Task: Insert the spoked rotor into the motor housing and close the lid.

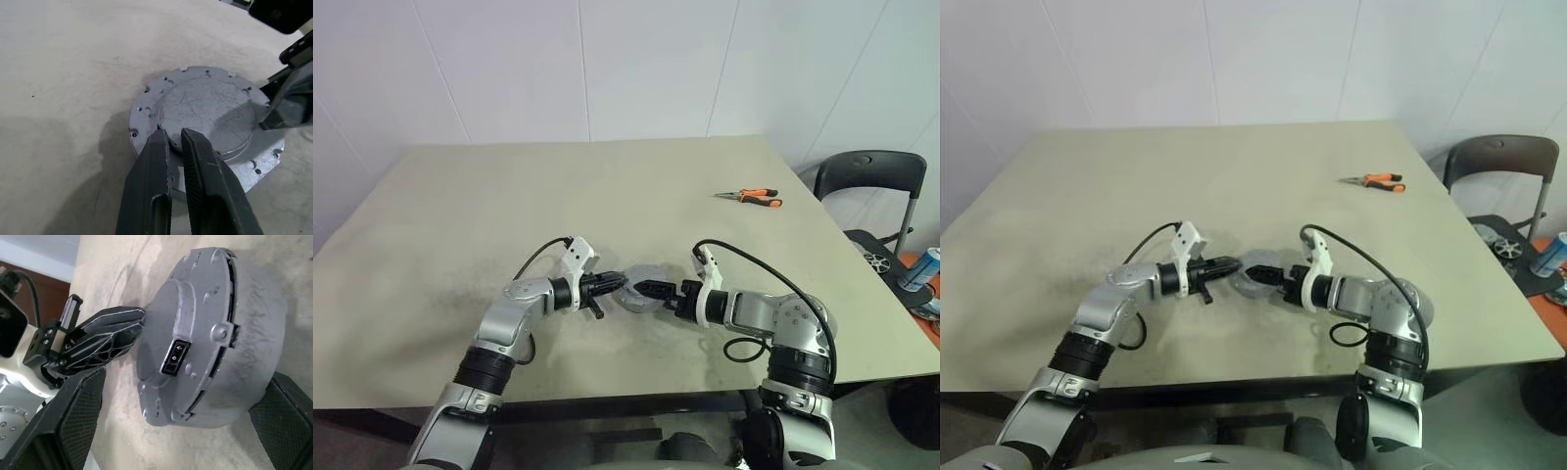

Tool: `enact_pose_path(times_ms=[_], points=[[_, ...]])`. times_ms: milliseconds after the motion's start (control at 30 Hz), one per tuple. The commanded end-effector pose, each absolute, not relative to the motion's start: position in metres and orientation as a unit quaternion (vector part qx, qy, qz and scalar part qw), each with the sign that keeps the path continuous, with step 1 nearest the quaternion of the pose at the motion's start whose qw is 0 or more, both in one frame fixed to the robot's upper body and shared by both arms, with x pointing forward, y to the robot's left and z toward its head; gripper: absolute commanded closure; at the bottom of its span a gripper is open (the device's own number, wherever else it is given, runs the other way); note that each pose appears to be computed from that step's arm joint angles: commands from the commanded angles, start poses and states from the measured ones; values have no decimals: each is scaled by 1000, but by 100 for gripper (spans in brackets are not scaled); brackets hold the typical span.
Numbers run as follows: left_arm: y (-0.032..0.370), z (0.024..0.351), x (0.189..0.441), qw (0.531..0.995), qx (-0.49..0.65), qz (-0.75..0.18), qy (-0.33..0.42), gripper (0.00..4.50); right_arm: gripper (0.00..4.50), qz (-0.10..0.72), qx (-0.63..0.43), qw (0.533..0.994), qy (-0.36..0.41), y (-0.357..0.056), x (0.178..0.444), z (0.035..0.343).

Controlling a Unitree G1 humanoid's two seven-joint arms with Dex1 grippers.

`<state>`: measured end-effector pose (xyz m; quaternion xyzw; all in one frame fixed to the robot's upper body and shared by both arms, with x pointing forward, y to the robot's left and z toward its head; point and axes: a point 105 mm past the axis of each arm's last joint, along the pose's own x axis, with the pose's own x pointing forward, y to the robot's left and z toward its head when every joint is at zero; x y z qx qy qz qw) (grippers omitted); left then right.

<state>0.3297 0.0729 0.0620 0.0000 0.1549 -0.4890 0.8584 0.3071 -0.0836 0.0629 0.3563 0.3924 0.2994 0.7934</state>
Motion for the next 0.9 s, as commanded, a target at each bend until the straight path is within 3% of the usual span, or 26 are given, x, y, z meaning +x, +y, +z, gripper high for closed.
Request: enact_pose_path(times_ms=[33, 133, 367, 533, 900], points=[[77, 41, 325, 855, 10, -480, 197, 403, 4, 274, 349, 820, 361, -88, 323, 69], [79, 41, 326, 855, 12, -479, 197, 403, 20, 262, 348, 825, 360, -91, 324, 63], [79, 42, 326, 855, 16, -480, 197, 403, 212, 245, 362, 830, 346, -91, 329, 58], [79, 44, 326, 854, 17, -482, 196, 403, 216, 286, 374, 808, 354, -78, 318, 61], [101, 68, 342, 882, -9, -439, 168, 403, 218, 269, 389, 800, 369, -77, 323, 47]])
